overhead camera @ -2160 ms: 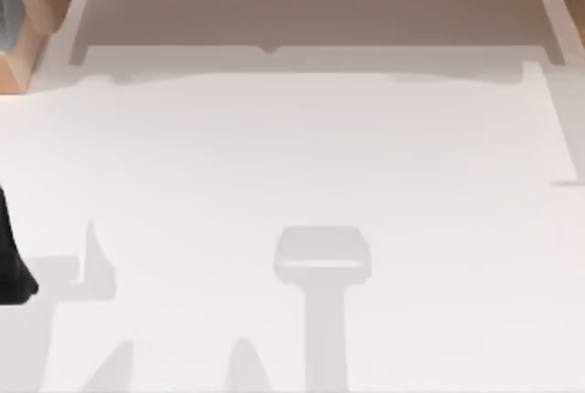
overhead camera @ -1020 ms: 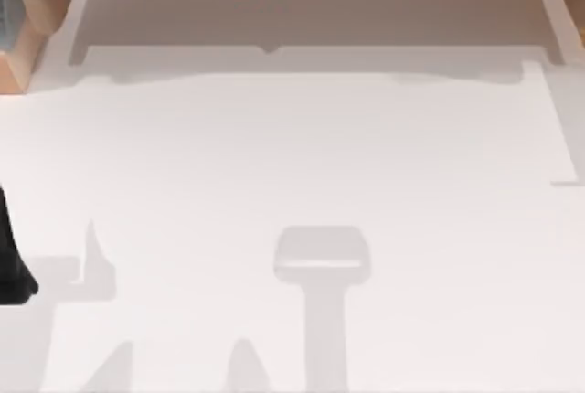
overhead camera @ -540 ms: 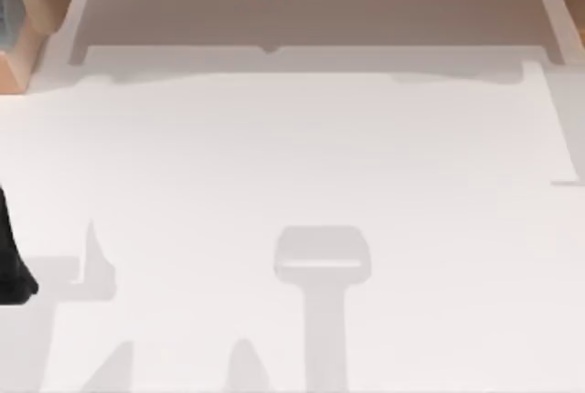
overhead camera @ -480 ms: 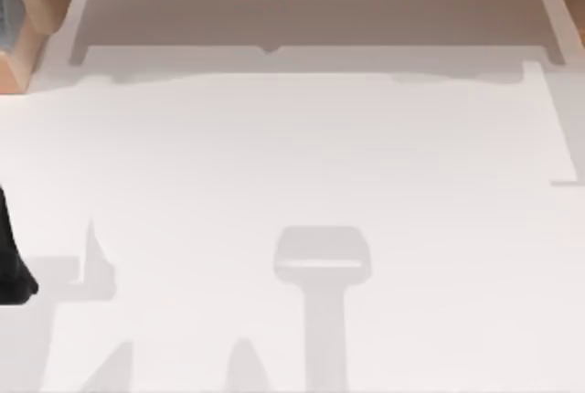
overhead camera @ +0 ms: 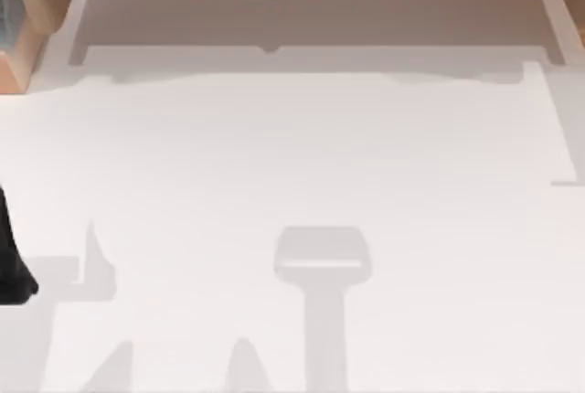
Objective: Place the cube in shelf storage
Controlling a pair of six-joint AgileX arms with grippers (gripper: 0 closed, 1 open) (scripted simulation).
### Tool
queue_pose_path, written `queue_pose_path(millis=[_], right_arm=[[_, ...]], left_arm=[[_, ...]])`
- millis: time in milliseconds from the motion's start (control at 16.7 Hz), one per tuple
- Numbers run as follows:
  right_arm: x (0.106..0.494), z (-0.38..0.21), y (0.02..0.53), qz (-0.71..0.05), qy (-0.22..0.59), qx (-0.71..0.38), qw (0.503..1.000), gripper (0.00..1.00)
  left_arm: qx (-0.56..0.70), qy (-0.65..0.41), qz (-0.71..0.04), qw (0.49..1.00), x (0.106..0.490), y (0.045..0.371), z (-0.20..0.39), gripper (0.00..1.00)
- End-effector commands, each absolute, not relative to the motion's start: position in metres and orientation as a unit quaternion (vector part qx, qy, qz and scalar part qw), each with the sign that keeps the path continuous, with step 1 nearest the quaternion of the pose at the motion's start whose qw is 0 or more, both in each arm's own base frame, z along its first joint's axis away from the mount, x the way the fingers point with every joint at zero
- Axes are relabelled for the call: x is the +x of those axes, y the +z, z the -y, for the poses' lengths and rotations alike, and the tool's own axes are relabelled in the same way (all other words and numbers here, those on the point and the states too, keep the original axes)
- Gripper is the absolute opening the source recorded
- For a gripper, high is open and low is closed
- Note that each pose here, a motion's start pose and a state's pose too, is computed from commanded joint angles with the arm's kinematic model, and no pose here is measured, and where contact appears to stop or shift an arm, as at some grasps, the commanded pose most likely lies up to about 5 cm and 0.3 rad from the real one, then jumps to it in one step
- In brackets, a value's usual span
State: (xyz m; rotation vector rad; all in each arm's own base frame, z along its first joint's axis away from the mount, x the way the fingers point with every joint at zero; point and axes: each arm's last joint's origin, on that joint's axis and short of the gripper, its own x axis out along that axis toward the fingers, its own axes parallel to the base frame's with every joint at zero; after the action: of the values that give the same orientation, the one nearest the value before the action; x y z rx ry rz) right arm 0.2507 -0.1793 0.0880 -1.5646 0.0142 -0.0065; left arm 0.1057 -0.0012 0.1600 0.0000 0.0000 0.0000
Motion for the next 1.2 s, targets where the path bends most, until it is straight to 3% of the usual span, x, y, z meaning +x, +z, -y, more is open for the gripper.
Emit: queue_pose_path(millis=[420,840,1200], right_arm=[[0.308,0.181,0.089,-0.005,-0.004,-0.706,0.709,0.0],[0.315,0.181,0.087,-0.01,-0.003,-0.703,0.711,0.0],[0.368,0.183,0.089,-0.006,-0.006,-0.705,0.709,0.0]], left_arm=[[0.0,0.0,0.0,1.0,0.106,0.16,0.001,1.0],[0.0,0.0,0.0,1.0,0.106,0.16,0.001,1.0],[0.0,0.0,0.0,1.0,0.106,0.16,0.001,1.0]])
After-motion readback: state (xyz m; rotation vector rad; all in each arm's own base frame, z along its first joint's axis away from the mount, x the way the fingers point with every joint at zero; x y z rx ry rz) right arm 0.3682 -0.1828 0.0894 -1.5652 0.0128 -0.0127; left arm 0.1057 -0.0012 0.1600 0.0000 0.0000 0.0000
